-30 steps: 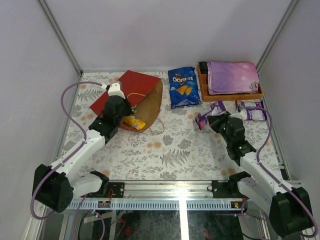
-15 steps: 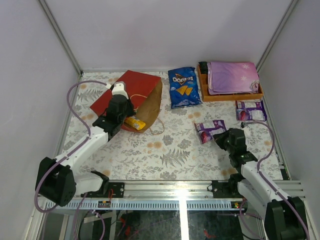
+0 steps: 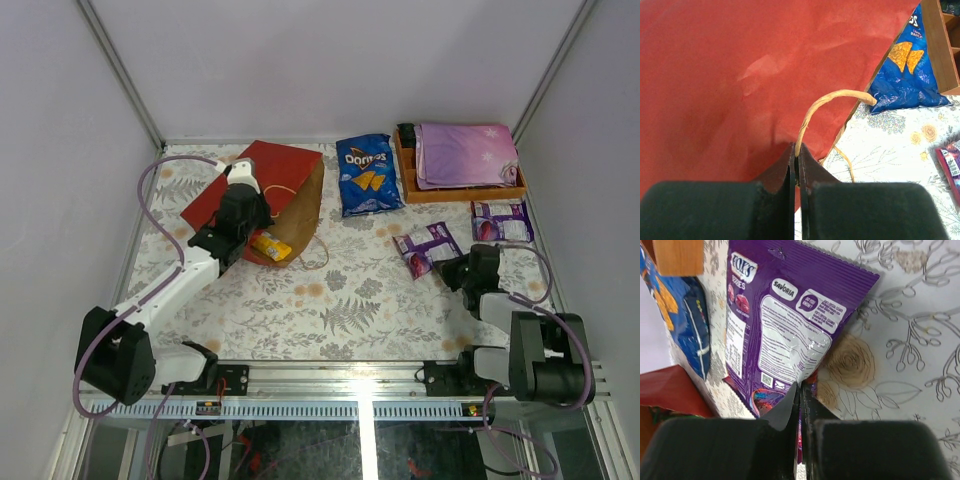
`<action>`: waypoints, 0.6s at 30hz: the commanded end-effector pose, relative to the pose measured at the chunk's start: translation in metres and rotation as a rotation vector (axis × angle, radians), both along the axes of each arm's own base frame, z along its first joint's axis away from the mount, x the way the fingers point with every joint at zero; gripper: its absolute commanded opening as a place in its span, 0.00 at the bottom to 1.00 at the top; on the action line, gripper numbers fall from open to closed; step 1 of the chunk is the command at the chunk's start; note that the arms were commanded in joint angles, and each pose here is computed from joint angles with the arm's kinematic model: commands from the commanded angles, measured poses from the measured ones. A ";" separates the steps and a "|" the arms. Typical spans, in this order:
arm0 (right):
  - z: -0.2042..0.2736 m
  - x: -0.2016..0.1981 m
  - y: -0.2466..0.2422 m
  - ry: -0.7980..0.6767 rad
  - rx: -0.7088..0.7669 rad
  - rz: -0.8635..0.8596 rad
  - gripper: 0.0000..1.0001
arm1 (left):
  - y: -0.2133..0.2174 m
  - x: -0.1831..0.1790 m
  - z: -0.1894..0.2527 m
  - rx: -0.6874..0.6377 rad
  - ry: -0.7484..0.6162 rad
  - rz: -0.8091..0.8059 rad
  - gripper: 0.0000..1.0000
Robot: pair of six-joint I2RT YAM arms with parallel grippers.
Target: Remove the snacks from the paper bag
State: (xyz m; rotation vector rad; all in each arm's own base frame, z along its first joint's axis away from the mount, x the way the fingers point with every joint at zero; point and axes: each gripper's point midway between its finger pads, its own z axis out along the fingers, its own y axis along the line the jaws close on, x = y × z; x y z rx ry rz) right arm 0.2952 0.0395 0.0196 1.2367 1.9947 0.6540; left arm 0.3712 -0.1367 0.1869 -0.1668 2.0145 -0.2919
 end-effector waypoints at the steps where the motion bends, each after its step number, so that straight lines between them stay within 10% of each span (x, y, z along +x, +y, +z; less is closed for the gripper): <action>1: 0.024 0.029 -0.013 -0.090 0.038 -0.084 0.00 | 0.000 0.008 0.012 -0.011 -0.022 0.009 0.00; 18: 0.055 0.104 -0.052 -0.173 0.055 -0.273 0.00 | 0.002 0.005 -0.004 0.004 0.000 0.009 0.00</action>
